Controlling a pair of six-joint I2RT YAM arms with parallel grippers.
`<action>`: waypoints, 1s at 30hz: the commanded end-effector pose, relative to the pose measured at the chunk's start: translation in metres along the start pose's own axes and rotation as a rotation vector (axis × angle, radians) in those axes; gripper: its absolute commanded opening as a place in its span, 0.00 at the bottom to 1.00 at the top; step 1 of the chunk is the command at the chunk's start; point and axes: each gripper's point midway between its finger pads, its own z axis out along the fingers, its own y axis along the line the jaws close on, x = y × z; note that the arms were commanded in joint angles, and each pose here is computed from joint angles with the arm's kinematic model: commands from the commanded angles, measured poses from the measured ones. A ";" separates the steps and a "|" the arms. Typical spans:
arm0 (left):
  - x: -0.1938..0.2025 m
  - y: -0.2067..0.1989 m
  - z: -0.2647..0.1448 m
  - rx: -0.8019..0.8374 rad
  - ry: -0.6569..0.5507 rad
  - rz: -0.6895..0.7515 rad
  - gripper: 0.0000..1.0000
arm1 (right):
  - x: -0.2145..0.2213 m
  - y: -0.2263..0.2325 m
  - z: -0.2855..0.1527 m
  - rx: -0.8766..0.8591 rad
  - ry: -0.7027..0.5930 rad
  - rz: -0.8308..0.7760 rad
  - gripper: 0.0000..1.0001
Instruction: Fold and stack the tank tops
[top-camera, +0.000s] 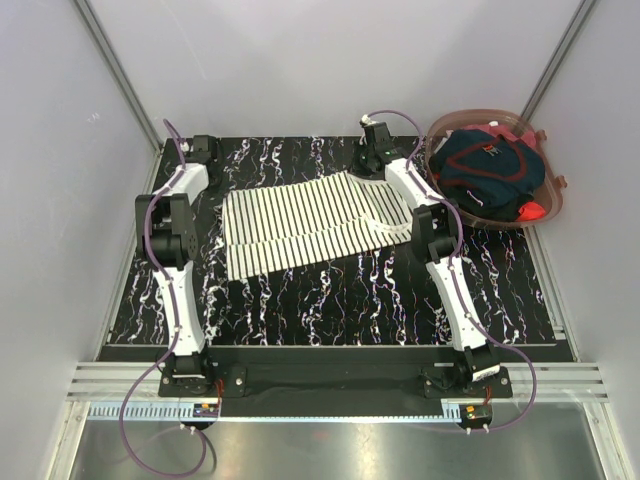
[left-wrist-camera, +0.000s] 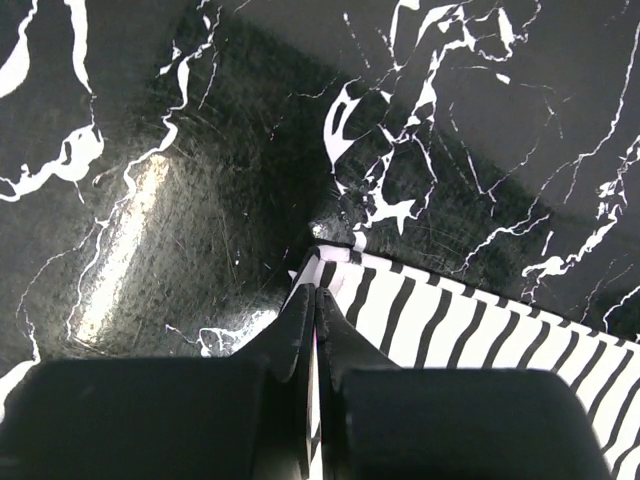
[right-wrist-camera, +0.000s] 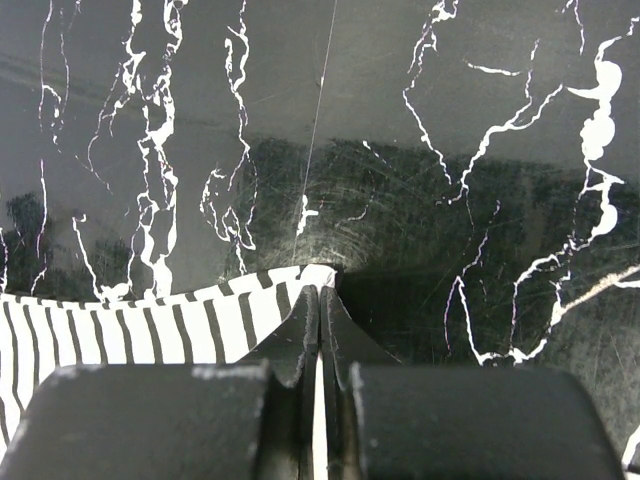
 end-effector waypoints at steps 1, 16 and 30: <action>-0.024 -0.013 -0.014 0.039 -0.059 0.007 0.00 | -0.035 0.015 -0.018 -0.038 -0.085 -0.011 0.00; -0.045 -0.028 -0.066 0.038 -0.256 0.098 0.00 | -0.060 0.019 -0.044 -0.030 -0.177 -0.038 0.00; -0.031 -0.027 -0.074 0.052 -0.264 0.102 0.00 | -0.082 0.025 -0.071 -0.025 -0.267 -0.079 0.00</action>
